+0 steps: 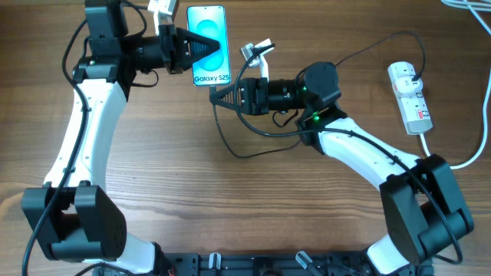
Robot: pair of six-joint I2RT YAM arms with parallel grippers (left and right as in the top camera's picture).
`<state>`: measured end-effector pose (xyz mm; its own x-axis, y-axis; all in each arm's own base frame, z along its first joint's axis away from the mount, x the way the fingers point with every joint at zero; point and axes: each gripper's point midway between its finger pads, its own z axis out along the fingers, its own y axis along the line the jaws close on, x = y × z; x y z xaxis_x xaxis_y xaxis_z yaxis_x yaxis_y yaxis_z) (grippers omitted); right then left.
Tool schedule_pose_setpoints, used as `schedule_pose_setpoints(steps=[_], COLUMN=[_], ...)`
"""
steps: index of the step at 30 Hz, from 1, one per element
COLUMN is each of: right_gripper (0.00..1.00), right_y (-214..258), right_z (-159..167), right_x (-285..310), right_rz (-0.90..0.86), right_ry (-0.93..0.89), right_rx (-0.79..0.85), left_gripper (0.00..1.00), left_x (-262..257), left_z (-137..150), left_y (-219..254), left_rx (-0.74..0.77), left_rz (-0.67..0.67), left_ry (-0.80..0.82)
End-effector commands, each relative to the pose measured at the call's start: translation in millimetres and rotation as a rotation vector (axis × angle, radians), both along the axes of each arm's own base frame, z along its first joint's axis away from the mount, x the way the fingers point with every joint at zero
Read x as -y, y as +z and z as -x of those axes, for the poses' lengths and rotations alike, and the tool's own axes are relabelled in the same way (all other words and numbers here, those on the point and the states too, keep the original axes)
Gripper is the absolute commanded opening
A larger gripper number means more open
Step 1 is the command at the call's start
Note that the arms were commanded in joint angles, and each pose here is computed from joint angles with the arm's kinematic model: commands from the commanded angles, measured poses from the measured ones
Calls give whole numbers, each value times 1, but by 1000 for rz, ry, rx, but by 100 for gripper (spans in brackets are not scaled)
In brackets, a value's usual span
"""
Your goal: Plug charger to phone and switch on socket
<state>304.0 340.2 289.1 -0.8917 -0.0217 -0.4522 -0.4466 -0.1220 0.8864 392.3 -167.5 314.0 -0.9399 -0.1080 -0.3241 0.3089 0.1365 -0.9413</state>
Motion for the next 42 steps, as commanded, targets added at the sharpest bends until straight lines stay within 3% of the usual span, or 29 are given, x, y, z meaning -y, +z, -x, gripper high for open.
schedule_pose_setpoints(steps=[1,9,10,12,13,15,20,23,24,26,29,34,36,39,42], right_gripper=[4,4,9,92,100,100,100,100,95,65,42,38,25,22,10], right_y=[22,24,25,24,20,-1,-19,-17,-15,-15,-15,-8,2,4,4], right_z=[-29,-34,-36,-35,-34,-34,-36,-31,-27,-23,-21,-12,-11,-10,-10], right_x=[13,15,15,15,14,13,20,21,21,21,21,22,23,23,23], right_rz=[-53,-62,-65,-61,-46,21,76,66,60,59,60,36,12,10,10], right_ry=[-137,-165,-173,-181,-174,-161,-143,-110,-88,-63,-50,-4,-2,1,2], right_rx=[34,24,25,119,156,177,221,237,247,228,200,214,202,187,186], left_gripper=[4,4,4,4,4,4,4,4,4,4,4,4,4,4,4], left_x=[7,7,7,7,7,6,-3,8,11,19,23,23,23,23,23], left_z=[16,16,16,15,14,13,12,17,19,26,34,40,40,40,39], left_y=[11,11,11,10,10,3,-57,-56,-50,-24,-5,1,2,2,3], left_rx=[66,58,58,59,60,72,-47,-26,-6,79,124,124,124,132,141], left_rz=[20,21,21,16,13,-12,-256,-254,-228,-101,-12,25,29,28,27], left_ry=[-60,-62,-62,-55,-52,-33,93,57,37,-49,-117,-150,-153,-152,-152])
